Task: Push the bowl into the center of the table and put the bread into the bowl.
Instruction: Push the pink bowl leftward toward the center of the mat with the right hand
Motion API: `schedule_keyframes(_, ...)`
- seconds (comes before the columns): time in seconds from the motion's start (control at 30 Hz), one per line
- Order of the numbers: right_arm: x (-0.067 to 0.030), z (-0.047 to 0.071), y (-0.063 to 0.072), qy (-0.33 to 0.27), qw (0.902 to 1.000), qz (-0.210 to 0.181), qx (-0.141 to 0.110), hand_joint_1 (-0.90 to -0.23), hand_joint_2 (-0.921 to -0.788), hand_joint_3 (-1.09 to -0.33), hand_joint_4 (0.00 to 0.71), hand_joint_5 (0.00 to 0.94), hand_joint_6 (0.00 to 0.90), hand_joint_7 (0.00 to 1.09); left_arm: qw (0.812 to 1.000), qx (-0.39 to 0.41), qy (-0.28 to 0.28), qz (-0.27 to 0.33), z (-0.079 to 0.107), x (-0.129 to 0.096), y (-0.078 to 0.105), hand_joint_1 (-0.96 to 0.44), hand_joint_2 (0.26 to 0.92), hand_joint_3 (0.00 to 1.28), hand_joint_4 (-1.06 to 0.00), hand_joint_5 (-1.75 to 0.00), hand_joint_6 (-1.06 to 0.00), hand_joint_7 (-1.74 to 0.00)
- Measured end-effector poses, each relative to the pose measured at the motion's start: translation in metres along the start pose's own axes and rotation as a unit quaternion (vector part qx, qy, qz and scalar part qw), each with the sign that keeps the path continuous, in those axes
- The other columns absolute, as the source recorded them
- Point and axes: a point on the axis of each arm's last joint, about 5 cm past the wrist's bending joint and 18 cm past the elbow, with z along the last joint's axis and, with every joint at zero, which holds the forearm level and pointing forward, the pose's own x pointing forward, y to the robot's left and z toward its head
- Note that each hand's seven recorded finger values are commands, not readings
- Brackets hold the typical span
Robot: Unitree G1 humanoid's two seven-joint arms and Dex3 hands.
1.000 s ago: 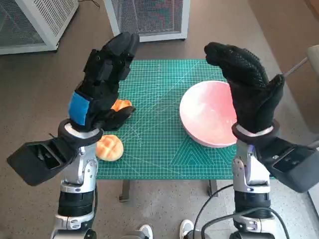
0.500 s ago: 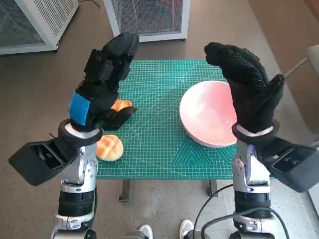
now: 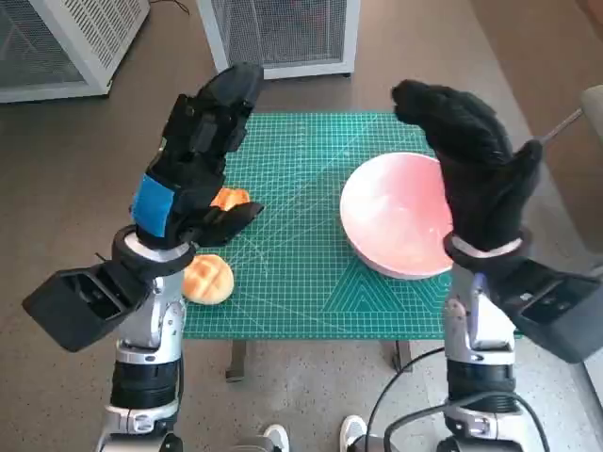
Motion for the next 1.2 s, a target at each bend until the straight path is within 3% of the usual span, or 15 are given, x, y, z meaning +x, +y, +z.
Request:
schedule_keyframes(0.1, -0.0061, -0.003, -0.014, 0.013, 0.9995, -0.018, -0.021, -0.517, -0.921, -0.471, 0.255, 0.000, 0.049, 0.54, 1.000, 0.000, 0.001, 0.002, 0.000, 0.000, 0.000, -0.46, 0.921, 0.22, -0.11, -0.01, 0.00, -0.54)
schedule_keyframes(0.33, -0.0191, -0.010, -0.046, 0.054, 0.9901, -0.086, -0.097, -0.503, -0.921, -0.536, 0.230, 0.000, 0.020, 0.52, 1.000, -0.001, 0.004, 0.004, -0.003, -0.001, 0.000, -0.46, 0.921, 0.22, -0.11, -0.01, 0.00, -0.55)
schedule_keyframes(0.6, -0.0354, -0.019, -0.071, 0.116, 0.9678, -0.184, -0.126, -0.439, -0.921, -0.624, 0.212, 0.000, 0.000, 0.52, 1.000, 0.002, 0.000, 0.006, -0.004, -0.002, 0.000, -0.46, 0.921, 0.22, -0.12, -0.01, 0.00, -0.55)
schedule_keyframes(0.77, -0.0487, -0.026, -0.080, 0.166, 0.9502, -0.235, -0.121, -0.422, -0.921, -0.659, 0.189, 0.000, -0.001, 0.50, 1.000, 0.002, 0.002, 0.007, -0.005, -0.003, 0.000, -0.46, 0.921, 0.22, -0.12, -0.01, 0.00, -0.56)
schedule_keyframes(0.9, -0.0613, -0.033, -0.084, 0.212, 0.9330, -0.272, -0.102, -0.419, -0.921, -0.672, 0.162, 0.000, 0.000, 0.51, 1.000, 0.002, 0.002, 0.010, -0.006, -0.004, 0.001, -0.46, 0.921, 0.23, -0.13, -0.01, 0.00, -0.56)
schedule_keyframes(1.2, -0.0902, -0.048, -0.080, 0.306, 0.8838, -0.353, -0.020, -0.406, -0.921, -0.681, 0.102, 0.004, 0.006, 0.48, 1.000, 0.003, 0.003, 0.011, -0.007, -0.005, 0.001, -0.46, 0.921, 0.23, -0.13, -0.02, 0.00, -0.58)
